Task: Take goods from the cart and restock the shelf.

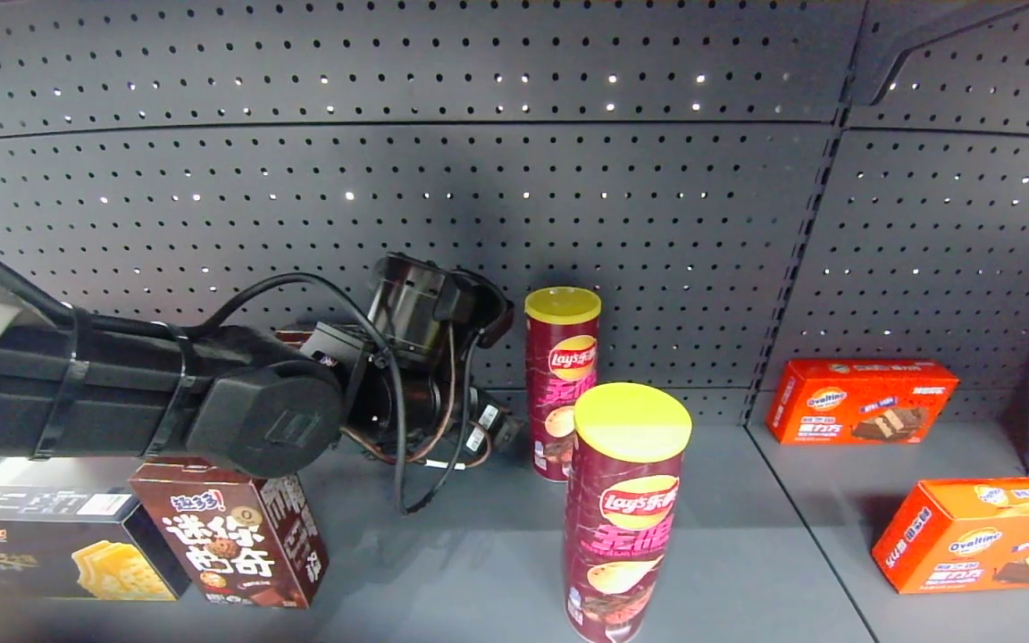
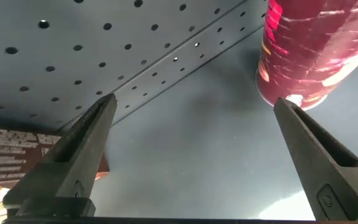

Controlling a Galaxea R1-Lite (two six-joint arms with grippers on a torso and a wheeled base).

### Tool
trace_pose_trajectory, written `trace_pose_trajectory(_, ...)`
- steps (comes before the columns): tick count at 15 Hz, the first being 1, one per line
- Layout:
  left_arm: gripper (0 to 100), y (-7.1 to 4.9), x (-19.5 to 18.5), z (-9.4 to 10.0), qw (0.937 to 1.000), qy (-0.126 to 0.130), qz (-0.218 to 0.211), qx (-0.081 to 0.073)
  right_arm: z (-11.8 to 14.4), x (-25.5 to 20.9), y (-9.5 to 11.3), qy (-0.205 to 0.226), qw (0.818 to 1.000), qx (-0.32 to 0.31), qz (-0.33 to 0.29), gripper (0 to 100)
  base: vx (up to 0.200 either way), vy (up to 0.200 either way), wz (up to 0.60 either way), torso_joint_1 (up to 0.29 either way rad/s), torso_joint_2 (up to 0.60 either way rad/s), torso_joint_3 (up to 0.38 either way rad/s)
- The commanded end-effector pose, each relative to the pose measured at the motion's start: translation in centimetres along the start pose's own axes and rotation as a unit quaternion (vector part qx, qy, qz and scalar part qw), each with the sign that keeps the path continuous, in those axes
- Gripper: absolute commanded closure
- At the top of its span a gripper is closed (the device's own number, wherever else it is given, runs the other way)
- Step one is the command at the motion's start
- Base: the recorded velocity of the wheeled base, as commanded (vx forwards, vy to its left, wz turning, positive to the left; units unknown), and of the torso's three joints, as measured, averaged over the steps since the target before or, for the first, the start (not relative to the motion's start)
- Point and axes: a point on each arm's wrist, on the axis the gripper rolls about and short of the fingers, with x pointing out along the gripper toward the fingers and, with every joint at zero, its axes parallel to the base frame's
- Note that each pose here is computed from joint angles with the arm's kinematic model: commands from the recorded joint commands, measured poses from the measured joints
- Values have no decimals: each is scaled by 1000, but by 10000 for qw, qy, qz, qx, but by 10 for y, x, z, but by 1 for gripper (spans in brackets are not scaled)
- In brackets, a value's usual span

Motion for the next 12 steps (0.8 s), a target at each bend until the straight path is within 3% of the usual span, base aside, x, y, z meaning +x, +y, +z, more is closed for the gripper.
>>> trace_pose_trajectory(1, 0, -1, 11, -4, 10000, 55, 13, 1, 0, 0, 0, 7, 10000, -1, 5, 0, 0, 0, 0, 0, 0, 0)
trace_pose_trajectory(12, 0, -7, 33, 0, 10000, 26, -10, -22, 0, 0, 0, 7, 10000, -1, 5, 0, 0, 0, 0, 0, 0, 0)
